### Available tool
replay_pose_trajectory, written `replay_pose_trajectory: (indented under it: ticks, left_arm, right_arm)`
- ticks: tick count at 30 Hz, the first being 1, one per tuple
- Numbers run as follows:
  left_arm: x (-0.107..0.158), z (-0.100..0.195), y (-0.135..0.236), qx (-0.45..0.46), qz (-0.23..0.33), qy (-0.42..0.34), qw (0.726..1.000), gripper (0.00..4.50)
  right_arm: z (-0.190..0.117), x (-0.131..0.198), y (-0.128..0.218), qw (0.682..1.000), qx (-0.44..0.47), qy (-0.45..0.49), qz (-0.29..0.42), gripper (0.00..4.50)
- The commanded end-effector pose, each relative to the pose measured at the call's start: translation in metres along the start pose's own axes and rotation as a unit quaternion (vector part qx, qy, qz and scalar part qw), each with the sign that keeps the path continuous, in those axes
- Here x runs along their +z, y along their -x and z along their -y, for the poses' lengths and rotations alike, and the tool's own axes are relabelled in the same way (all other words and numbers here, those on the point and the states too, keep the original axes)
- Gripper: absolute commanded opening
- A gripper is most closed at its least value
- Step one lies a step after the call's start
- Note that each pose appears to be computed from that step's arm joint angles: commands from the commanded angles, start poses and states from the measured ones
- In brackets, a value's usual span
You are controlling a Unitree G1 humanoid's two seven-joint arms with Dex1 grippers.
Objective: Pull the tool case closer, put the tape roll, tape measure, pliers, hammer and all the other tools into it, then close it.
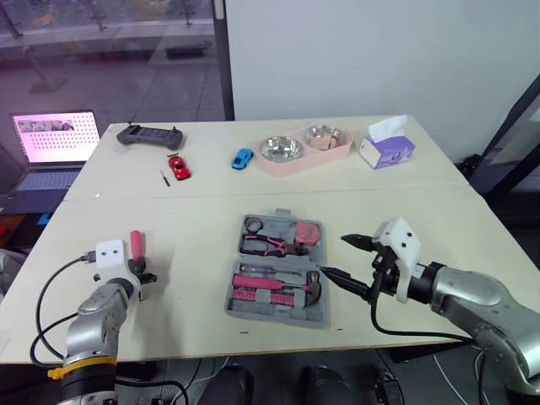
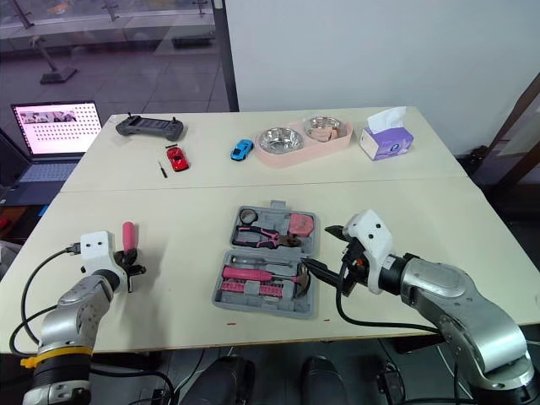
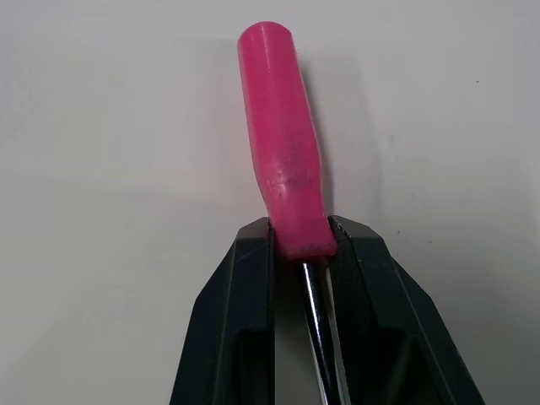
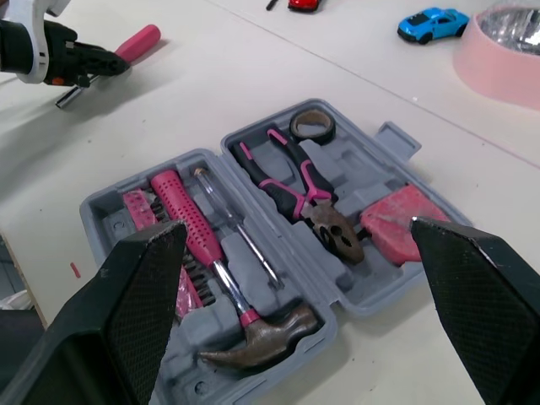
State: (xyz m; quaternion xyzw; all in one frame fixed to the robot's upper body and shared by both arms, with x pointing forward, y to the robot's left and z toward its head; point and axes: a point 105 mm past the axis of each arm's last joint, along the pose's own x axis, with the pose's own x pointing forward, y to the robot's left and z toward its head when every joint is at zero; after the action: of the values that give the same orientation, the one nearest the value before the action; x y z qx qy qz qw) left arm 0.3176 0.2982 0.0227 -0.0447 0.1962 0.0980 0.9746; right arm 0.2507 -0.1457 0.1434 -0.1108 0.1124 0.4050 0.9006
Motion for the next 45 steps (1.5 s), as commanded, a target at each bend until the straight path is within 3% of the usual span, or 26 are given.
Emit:
replay_pose_trajectory:
  ticks: [1,10,17,31,33,34,39,40,45]
  left_arm:
    - [-0.002,0.009,-0.002,-0.031,-0.001,0.0,1.0,0.4]
    - [0.011,0.024,0.037,-0.143,0.04,-0.061,0.987,0.4]
    - [-0.013,0.072,0.093,-0.27,0.009,-0.096,0.958,0.4]
    - [-0.063,0.081,0.078,-0.221,-0.081,-0.083,0.968,0.4]
    - [-0.063,0.078,0.079,-0.214,-0.08,-0.085,0.97,1.41]
    - [-0.061,0.077,0.079,-0.213,-0.077,-0.081,0.971,1.7]
    - [-0.043,0.074,0.088,-0.227,-0.062,-0.088,0.968,4.28]
    - [-0.036,0.074,0.09,-0.233,-0.058,-0.09,0.967,4.45]
    - [-0.002,0.059,0.104,-0.278,-0.058,-0.126,0.95,4.45]
  right_arm:
    - [-0.002,0.007,0.006,0.999,0.006,0.031,0.009,4.5]
    - [-0.006,0.003,0.004,0.992,0.093,0.087,-0.009,4.5]
    - [-0.011,0.009,-0.003,0.981,0.15,0.121,0.003,4.5]
    - [-0.021,0.012,-0.013,0.964,0.215,0.16,0.001,4.5]
    - [-0.021,0.014,-0.013,0.964,0.214,0.158,0.003,4.5]
    - [-0.021,0.014,-0.012,0.964,0.214,0.157,0.005,4.5]
    - [-0.02,0.019,-0.012,0.967,0.208,0.147,0.019,4.5]
    - [-0.019,0.02,-0.012,0.968,0.206,0.145,0.021,4.5]
    - [-0.017,0.019,-0.012,0.97,0.196,0.142,0.026,4.5]
